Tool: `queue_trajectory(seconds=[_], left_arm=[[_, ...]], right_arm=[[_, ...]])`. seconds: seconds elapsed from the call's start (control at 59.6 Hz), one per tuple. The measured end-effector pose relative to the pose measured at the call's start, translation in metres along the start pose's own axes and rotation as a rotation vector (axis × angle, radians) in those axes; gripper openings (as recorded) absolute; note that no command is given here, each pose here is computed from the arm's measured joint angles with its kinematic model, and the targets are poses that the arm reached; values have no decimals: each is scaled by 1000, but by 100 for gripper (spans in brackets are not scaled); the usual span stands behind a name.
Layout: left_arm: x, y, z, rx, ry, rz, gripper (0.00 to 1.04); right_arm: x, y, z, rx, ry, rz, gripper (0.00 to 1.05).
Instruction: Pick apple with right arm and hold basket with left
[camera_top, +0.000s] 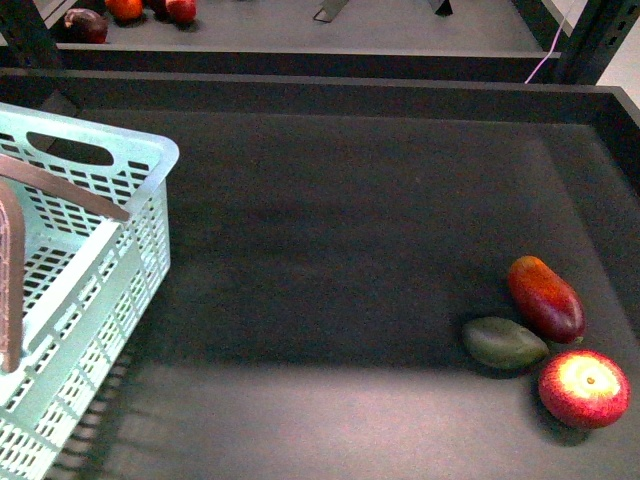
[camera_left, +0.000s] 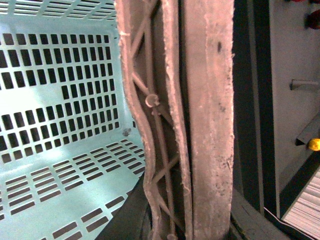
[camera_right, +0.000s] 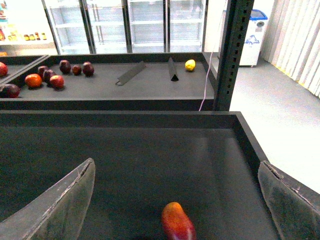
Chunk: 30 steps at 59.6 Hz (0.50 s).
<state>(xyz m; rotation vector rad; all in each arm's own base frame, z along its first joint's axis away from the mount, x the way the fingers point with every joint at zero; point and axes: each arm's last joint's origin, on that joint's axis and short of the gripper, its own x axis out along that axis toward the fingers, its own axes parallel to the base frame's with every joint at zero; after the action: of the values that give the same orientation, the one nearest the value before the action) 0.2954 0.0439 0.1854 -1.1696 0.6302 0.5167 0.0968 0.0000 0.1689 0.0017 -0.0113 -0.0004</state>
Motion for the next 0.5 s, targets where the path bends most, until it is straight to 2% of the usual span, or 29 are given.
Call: queue_trajectory(seconds=[0.168,0.503], left_arm=[[-38,-18,-16,63,21,-76,19],[-84,-74,-74,249,169,-248,19]], right_arm=[[0,0,0,0,0,0,96],[0,0,0,0,0,0,96]])
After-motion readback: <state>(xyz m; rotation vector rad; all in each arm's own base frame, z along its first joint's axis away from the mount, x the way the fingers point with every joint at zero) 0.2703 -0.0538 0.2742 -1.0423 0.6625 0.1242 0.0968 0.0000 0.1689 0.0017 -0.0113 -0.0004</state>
